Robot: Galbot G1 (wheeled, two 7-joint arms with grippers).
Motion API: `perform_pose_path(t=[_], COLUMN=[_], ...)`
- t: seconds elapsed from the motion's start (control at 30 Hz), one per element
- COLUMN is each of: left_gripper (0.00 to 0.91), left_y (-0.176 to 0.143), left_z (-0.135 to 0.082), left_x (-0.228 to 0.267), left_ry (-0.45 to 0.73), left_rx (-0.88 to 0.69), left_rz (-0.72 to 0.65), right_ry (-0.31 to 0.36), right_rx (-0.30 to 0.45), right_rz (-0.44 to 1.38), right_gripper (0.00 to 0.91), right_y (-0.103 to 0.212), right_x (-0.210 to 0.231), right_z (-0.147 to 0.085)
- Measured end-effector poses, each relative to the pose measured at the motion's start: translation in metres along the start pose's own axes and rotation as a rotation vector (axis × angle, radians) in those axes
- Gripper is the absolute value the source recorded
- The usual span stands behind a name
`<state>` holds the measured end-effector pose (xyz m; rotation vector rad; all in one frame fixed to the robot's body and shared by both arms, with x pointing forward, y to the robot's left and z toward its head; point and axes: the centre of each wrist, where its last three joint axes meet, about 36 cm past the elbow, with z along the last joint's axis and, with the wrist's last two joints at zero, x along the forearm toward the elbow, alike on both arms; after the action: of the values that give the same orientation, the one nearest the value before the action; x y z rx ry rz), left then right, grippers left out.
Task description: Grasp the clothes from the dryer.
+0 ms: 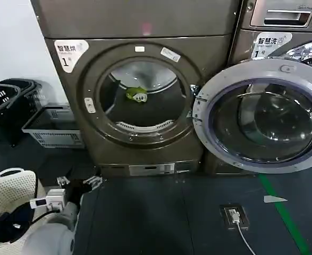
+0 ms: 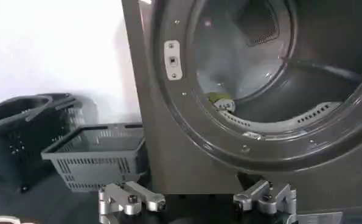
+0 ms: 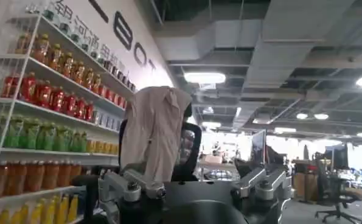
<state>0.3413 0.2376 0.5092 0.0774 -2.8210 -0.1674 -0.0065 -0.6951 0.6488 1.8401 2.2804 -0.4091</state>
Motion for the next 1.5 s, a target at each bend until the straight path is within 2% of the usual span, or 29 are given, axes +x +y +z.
perform_pose_path(t=[0.93, 1.3, 1.5], left_gripper=[0.907, 0.907, 0.907], left_y=[-0.006, -0.005, -0.003], left_z=[0.004, 0.003, 0.001], left_x=[0.000, -0.003, -0.004], left_ry=[0.013, 0.011, 0.004], left_rx=[0.001, -0.005, -0.002], left_rz=[0.007, 0.005, -0.003], right_ry=[0.014, -0.017, -0.041], right_rx=[-0.002, 0.005, -0.022], right_rz=[0.036, 0.046, 0.059], right_gripper=[0.907, 0.907, 0.907], right_y=[-0.009, -0.013, -0.010], right_x=[-0.002, -0.004, -0.004], right_z=[0.016, 0.017, 0.017])
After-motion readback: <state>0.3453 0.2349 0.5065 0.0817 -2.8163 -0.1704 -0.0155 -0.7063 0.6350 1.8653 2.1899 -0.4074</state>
